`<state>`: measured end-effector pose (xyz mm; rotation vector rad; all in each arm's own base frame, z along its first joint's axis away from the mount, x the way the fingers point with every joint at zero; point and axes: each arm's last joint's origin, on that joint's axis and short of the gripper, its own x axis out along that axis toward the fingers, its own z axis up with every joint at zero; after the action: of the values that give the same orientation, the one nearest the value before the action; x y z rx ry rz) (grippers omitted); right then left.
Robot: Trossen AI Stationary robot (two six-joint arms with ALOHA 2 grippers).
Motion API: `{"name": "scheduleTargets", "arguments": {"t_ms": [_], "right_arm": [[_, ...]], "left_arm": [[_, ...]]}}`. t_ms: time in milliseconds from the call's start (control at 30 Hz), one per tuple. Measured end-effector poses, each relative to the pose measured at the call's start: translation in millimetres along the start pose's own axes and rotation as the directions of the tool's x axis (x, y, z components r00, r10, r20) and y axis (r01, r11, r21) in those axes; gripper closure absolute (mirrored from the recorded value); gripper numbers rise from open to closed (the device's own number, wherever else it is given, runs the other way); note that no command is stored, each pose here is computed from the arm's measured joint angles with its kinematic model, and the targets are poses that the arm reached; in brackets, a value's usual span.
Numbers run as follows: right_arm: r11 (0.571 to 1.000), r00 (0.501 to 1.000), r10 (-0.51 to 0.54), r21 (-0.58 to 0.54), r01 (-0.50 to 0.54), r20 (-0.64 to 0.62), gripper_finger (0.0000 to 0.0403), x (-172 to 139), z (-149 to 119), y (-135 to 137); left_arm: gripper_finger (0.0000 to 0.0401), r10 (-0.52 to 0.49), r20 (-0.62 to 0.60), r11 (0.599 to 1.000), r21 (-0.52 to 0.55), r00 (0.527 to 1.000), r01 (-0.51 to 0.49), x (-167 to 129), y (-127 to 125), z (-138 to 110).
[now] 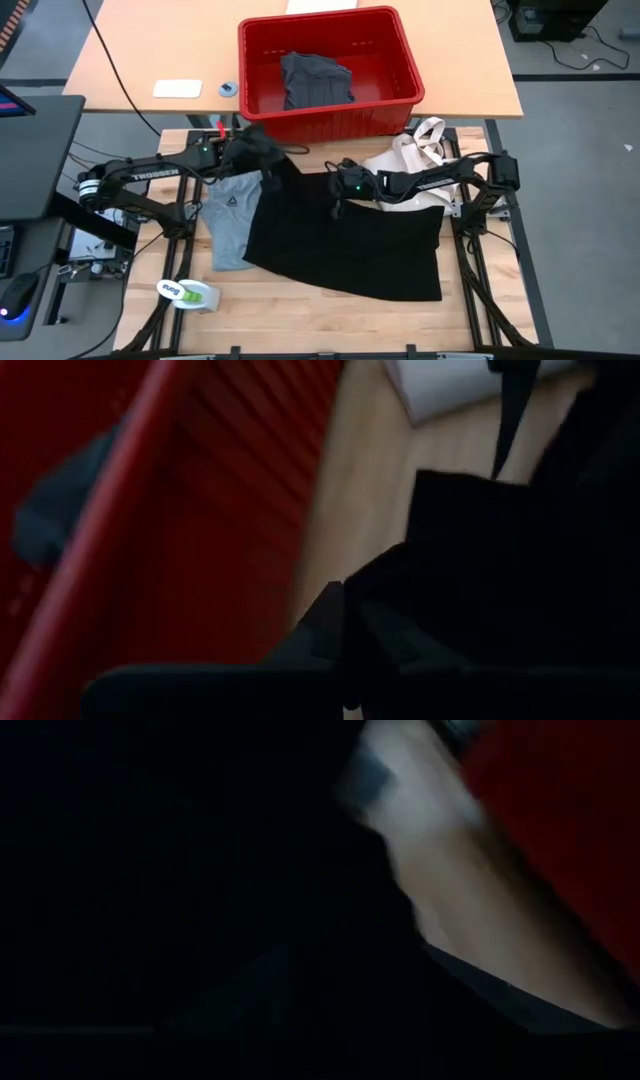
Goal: Fold Laundry from Bin
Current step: Fold the black shirt
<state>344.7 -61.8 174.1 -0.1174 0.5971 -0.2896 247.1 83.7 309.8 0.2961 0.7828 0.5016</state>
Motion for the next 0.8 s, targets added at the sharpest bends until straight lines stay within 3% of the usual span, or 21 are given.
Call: {"name": "scheduleTargets", "arguments": {"t_ms": [267,367,600,700,800], "right_arm": [[0.993,0.972,-0.103,0.029,0.112,-0.213,0.0176,-18.0,-12.7,-19.9],[0.992,0.969,-0.103,0.049,0.116,-0.224,0.0177,-11.4,-26.9,-38.4],[0.995,0.975,-0.101,-0.023,0.098,-0.198,0.0187,17.6,-57.5,-62.8],[0.994,0.970,-0.107,-0.033,0.102,-0.219,0.0194,32.2,-72.7,-64.5],[0.991,0.970,-0.127,-0.062,0.116,-0.209,0.0207,41.1,-76.9,-65.2]], "left_arm": [[0.0389,0.045,0.146,0.999,0.017,0.988,-0.049,5.9,2.9,16.4],[0.0389,0.015,0.131,0.999,0.038,0.991,-0.020,12.0,-0.5,15.4],[0.0389,-0.069,0.062,0.996,0.069,0.996,0.065,27.4,-13.5,10.5],[0.0389,-0.197,0.037,0.977,0.094,0.980,0.193,32.6,-21.8,6.8],[0.0389,-0.347,0.005,0.933,0.106,0.938,0.345,40.0,-30.8,2.0]]}}
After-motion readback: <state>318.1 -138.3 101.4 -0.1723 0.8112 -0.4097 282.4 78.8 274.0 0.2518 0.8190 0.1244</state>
